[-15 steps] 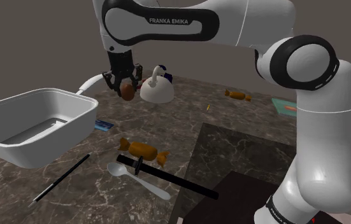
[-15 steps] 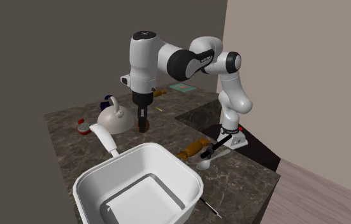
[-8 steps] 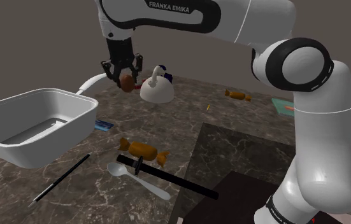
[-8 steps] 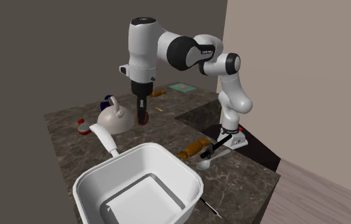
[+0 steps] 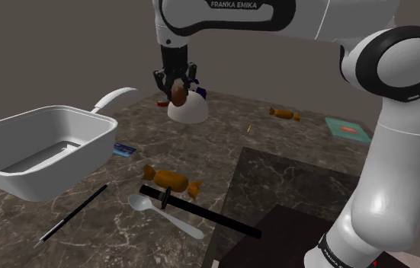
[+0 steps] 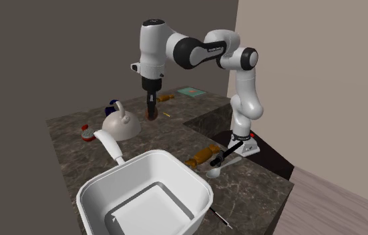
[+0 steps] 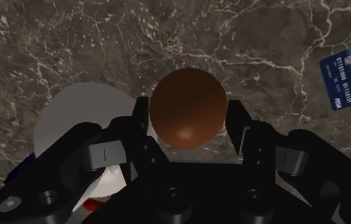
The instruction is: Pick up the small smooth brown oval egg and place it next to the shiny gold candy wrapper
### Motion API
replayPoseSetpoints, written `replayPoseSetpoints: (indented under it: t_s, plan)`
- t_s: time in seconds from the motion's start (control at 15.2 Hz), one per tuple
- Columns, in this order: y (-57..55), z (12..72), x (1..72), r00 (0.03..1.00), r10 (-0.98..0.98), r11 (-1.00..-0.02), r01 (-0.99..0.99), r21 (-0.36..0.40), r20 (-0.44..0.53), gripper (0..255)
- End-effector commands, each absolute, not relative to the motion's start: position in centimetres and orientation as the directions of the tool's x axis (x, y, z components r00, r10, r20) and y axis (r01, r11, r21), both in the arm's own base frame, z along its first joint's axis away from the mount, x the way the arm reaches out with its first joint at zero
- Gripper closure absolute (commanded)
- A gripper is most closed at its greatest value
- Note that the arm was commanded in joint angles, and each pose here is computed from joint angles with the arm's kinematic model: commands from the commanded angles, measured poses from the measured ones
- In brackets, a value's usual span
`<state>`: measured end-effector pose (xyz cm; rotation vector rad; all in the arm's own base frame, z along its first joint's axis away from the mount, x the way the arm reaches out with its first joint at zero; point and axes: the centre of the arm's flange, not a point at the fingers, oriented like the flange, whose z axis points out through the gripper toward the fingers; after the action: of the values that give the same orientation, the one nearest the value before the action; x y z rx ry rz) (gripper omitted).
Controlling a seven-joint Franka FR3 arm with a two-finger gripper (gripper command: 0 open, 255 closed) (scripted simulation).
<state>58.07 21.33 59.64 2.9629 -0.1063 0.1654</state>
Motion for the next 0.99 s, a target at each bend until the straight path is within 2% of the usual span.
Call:
replayPoseSetpoints:
  t_s: [0.0, 0.92]
  plan:
    - [18.4, 59.6, 57.5, 0.991, -0.061, -0.983, -0.08, 0.166, 0.117, 255]
    - [0.3, 59.7, 54.2, 0.991, -0.061, -0.983, -0.08, 0.166, 0.117, 255]
